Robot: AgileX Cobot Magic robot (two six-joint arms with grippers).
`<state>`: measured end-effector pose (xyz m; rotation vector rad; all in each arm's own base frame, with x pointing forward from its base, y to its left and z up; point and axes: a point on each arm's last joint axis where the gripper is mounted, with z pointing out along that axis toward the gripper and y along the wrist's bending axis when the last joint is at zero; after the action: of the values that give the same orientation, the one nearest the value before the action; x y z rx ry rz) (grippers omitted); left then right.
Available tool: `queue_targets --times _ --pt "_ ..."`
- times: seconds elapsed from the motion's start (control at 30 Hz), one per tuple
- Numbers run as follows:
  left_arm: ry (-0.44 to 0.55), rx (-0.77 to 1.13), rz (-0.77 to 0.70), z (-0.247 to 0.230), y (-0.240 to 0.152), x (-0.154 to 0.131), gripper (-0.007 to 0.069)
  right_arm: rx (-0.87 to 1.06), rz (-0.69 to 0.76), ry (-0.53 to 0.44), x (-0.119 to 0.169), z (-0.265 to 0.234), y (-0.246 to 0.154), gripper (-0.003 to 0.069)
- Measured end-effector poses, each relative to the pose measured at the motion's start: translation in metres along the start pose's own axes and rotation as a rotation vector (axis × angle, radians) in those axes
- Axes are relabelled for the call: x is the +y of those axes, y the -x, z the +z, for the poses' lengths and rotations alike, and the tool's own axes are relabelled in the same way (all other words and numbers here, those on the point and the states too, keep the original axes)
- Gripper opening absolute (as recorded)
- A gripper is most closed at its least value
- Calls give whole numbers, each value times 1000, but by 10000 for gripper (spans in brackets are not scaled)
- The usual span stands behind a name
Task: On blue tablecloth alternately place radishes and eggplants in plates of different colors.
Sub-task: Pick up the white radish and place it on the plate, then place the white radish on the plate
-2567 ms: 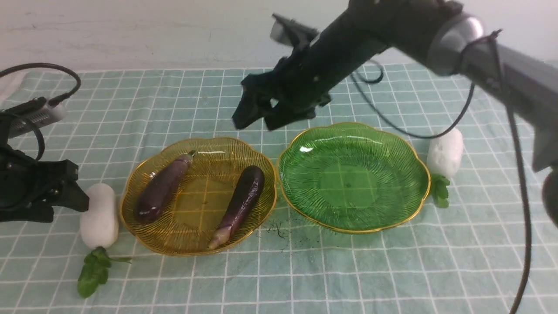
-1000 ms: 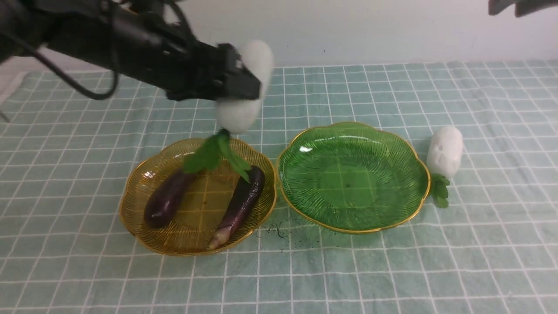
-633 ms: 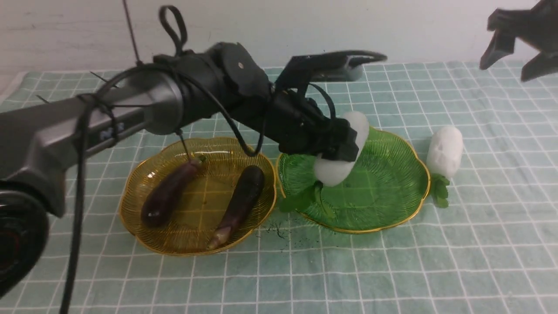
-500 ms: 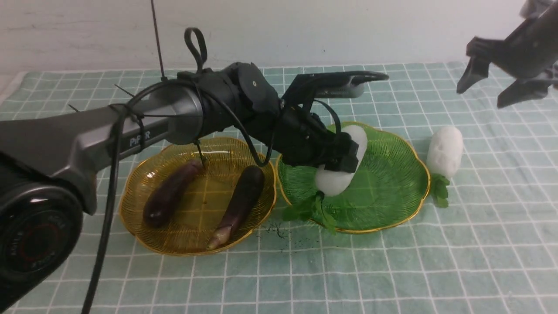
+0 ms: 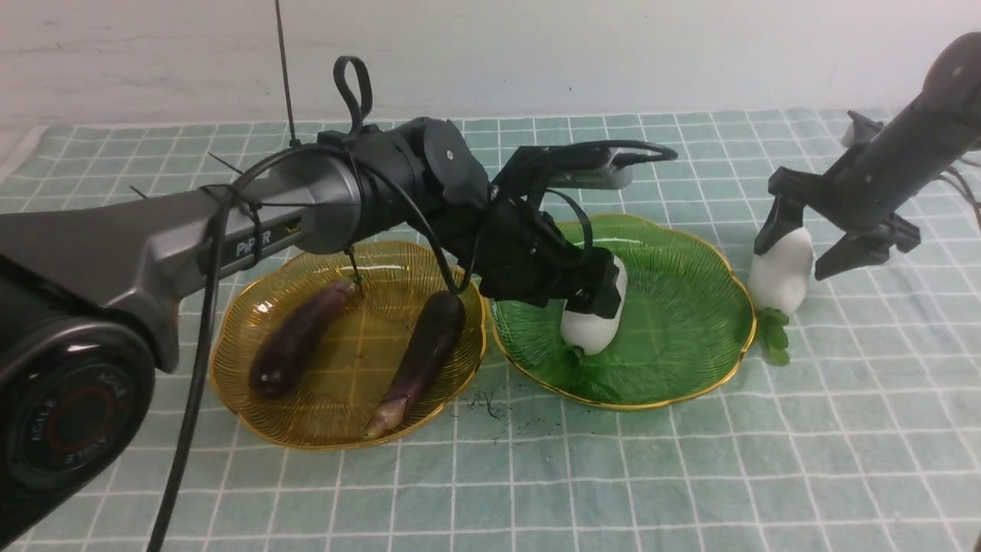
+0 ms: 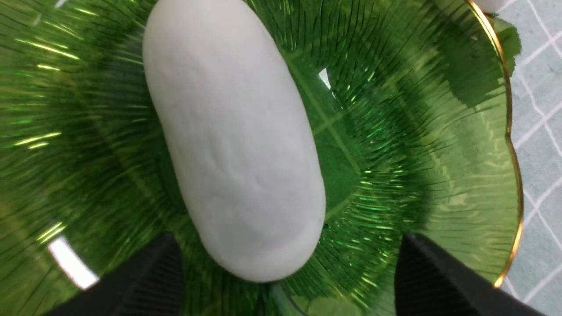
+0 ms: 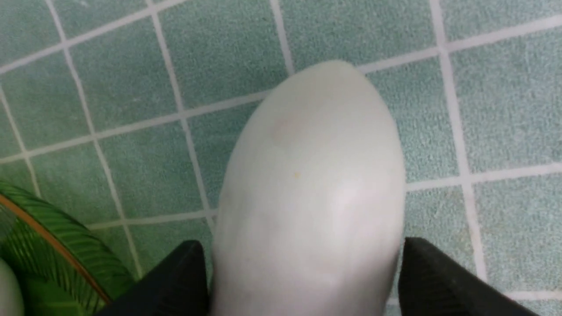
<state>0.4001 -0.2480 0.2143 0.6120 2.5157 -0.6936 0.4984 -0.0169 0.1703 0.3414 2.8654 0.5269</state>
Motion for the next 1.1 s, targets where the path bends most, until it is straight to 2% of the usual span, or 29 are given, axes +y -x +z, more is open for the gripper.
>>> queue_targets --times 0.03,0.07,0.13,0.17,0.2,0.23,0.33,0.4,0.47,0.6,0.77,0.9,1.0,1.1 --pt "3 3 3 -2 1 0 533 0 0 0 0 0 0 499" --pt "20 -1 7 -21 7 -1 405 0 -8 0 0 0 0 442" --pt "59 6 60 -53 14 -5 193 -7 -40 -6 0 -4 0 448" --pt "64 7 64 -57 15 -5 174 -9 -44 -8 0 -4 0 449" --pt "82 14 89 -71 15 -6 113 -15 -58 -14 1 -8 0 449" --pt "131 28 136 -105 16 -11 33 -49 -75 -15 5 -26 2 449" --pt "179 27 157 -139 15 -14 4 -117 -97 -4 17 -61 1 449" --pt "231 0 153 -178 10 -17 -7 -213 -125 44 38 -109 -5 449" --pt "268 -42 149 -206 6 -22 -8 -258 -148 75 53 -134 -12 449" --pt "293 -86 140 -239 -13 -31 -8 -285 -218 108 84 -152 -26 449" --pt "297 -126 129 -260 -56 -39 -8 -147 -309 93 119 -105 -48 449" --pt "289 -135 106 -265 -95 -40 -8 -12 -336 63 129 -51 -61 452" --pt "279 -145 97 -268 -115 -42 -8 39 -317 50 129 -27 -64 491" --pt "271 -147 85 -268 -138 -42 -8 54 -308 28 128 -19 -65 589"
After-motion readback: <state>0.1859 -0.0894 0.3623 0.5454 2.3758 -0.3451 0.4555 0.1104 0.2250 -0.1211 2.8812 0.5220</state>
